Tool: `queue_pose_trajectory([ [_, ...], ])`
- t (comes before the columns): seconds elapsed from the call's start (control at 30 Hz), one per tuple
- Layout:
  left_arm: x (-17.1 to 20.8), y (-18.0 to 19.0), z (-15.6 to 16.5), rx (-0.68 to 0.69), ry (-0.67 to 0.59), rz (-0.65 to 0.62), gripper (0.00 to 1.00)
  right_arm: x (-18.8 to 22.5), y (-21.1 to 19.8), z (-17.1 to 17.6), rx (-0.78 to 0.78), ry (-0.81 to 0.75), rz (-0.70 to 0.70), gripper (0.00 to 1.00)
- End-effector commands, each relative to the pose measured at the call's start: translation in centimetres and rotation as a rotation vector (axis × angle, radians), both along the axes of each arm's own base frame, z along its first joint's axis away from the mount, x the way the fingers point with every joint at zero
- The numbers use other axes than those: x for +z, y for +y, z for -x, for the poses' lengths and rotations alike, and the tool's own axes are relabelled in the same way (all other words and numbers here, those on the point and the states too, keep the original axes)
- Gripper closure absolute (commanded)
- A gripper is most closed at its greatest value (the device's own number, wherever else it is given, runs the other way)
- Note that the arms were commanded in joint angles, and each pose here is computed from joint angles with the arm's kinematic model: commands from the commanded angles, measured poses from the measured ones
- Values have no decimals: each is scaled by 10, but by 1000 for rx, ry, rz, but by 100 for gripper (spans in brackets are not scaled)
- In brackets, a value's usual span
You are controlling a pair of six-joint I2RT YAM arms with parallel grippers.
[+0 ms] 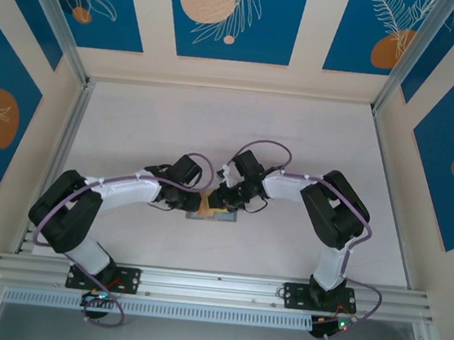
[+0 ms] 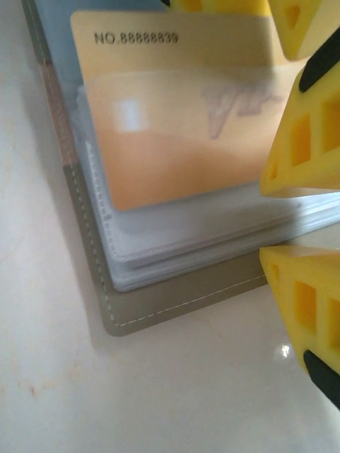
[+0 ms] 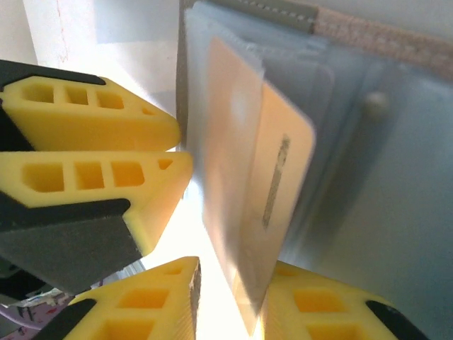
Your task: Put the credit cards into the card holder
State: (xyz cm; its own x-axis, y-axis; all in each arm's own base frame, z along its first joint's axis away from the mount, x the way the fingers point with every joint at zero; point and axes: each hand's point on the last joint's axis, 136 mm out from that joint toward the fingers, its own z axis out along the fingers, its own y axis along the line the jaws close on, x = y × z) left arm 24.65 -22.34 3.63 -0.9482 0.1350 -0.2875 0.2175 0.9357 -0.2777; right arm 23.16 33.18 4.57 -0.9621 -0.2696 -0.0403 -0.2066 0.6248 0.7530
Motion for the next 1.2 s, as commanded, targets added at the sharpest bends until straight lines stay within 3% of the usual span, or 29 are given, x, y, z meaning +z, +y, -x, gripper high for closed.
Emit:
queue_pose_trajectory([
  [0.0, 17, -1, 5, 24, 15, 84, 75, 13, -12, 7, 23, -6, 49, 67],
  [0.33, 10, 10, 2, 52, 36, 83, 80, 5, -30, -5, -8, -37, 195, 69],
  [0.47, -3, 12, 3, 53, 64, 65, 84, 2, -30, -9, -7, -68, 250, 94],
  [0.57, -10, 14, 4, 53, 69, 47, 87, -3, -29, -14, -3, -92, 308, 100],
  [0.9, -30, 20, 11, 51, 99, 16, 90, -22, -15, -15, 25, -82, 368, 100],
  [1.17, -36, 20, 13, 46, 110, 22, 90, -10, 25, -8, 54, -50, 230, 100],
])
